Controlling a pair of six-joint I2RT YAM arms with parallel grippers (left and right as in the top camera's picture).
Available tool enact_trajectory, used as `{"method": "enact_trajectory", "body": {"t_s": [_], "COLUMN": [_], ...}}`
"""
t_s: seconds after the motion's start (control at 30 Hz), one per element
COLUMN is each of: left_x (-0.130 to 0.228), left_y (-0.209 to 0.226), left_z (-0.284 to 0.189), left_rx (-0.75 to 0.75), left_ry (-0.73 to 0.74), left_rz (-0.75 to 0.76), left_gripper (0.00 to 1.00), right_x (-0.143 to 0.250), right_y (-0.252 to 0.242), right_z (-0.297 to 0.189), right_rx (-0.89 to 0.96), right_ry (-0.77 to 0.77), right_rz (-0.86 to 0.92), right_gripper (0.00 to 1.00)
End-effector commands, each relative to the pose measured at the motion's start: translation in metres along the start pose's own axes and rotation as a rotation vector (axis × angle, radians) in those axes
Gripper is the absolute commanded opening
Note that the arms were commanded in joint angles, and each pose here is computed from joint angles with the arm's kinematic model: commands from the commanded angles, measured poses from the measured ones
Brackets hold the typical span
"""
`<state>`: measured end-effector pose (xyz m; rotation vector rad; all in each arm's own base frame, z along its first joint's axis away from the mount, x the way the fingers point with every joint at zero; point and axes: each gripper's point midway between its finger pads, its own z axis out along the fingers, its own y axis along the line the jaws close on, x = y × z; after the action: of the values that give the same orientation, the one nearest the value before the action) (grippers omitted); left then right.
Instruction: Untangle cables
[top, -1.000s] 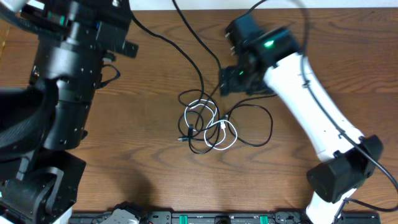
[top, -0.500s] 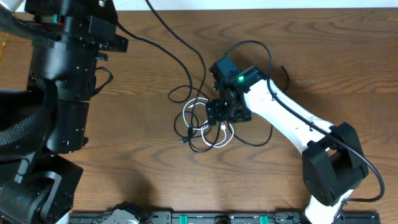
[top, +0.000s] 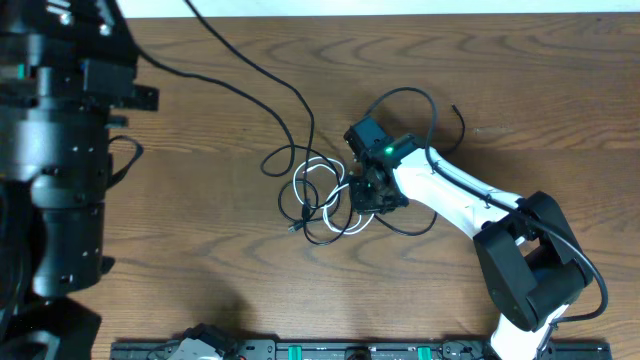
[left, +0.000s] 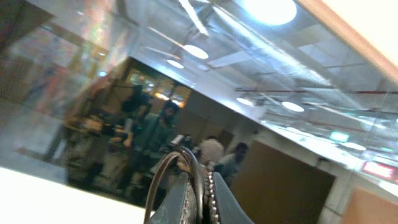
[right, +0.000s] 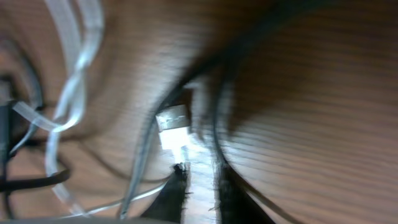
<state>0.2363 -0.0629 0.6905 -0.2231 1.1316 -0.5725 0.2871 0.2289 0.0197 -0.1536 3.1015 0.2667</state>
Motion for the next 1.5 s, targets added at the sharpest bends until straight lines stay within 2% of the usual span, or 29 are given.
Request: {"method": "enact_trajectory", "body": {"t_s": [0.0,0.03,0.2,0.27,0.47,0.63,0.77,0.87,0.93,0.97,1.07,1.2,1.33,1.47], "left_x": [-0.014,-0.016,-0.038,-0.051,-0.085,-0.093,-0.092,-0.086,-0.077,-0.075,-0.065,-0.041,0.006,0.028], "left_y": [0.030,0.044,0.106,0.114,0.120,0.120,0.124,0.125,0.127,0.128,0.130,0.125,0.106,0.103], "left_z": [-0.008,-0.011,-0.043,-0.055,-0.081,-0.092,-0.095,-0.091,-0.087,-0.086,-0.082,-0.062,-0.032,-0.021], "left_rx": [-0.177,-0.258,-0.695,-0.790,-0.875,-0.874,-0.902,-0.909,-0.916,-0.918,-0.926,-0.842,-0.592,-0.540], "left_ry": [-0.049,-0.056,-0.123,-0.159,-0.279,-0.292,-0.279,-0.249,-0.209,-0.197,-0.153,-0.048,0.134,0.193], "left_rz": [0.110,0.157,0.316,0.343,0.298,0.286,0.302,0.332,0.371,0.382,0.424,0.514,0.608,0.593], "left_gripper": [0.08,0.07,0.07,0.07,0.07,0.08,0.07,0.07,0.07,0.08,0.07,0.07,0.08,0.08], "right_x": [-0.011,-0.011,-0.014,-0.016,-0.023,-0.026,-0.025,-0.027,-0.027,-0.027,-0.026,-0.025,-0.030,-0.024], "right_y": [-0.032,-0.036,-0.081,-0.098,-0.141,-0.154,-0.148,-0.130,-0.118,-0.116,-0.108,-0.085,-0.033,0.026], "right_z": [-0.005,-0.006,-0.015,-0.021,-0.047,-0.054,-0.053,-0.050,-0.048,-0.048,-0.047,-0.044,-0.045,-0.052], "right_rx": [0.113,0.117,0.164,0.174,0.218,0.202,0.175,0.100,0.074,0.074,0.072,0.009,-0.201,-0.414], "right_ry": [-0.051,-0.046,-0.010,0.001,0.016,0.024,0.038,0.055,0.061,0.061,0.061,0.073,0.076,0.065], "right_rz": [0.150,0.176,0.425,0.497,0.623,0.669,0.635,0.551,0.511,0.504,0.481,0.414,0.176,-0.076], "right_gripper": [0.04,0.01,0.01,0.01,0.01,0.04,0.17,0.44,0.77,0.86,0.99,0.99,0.99,0.99]}}
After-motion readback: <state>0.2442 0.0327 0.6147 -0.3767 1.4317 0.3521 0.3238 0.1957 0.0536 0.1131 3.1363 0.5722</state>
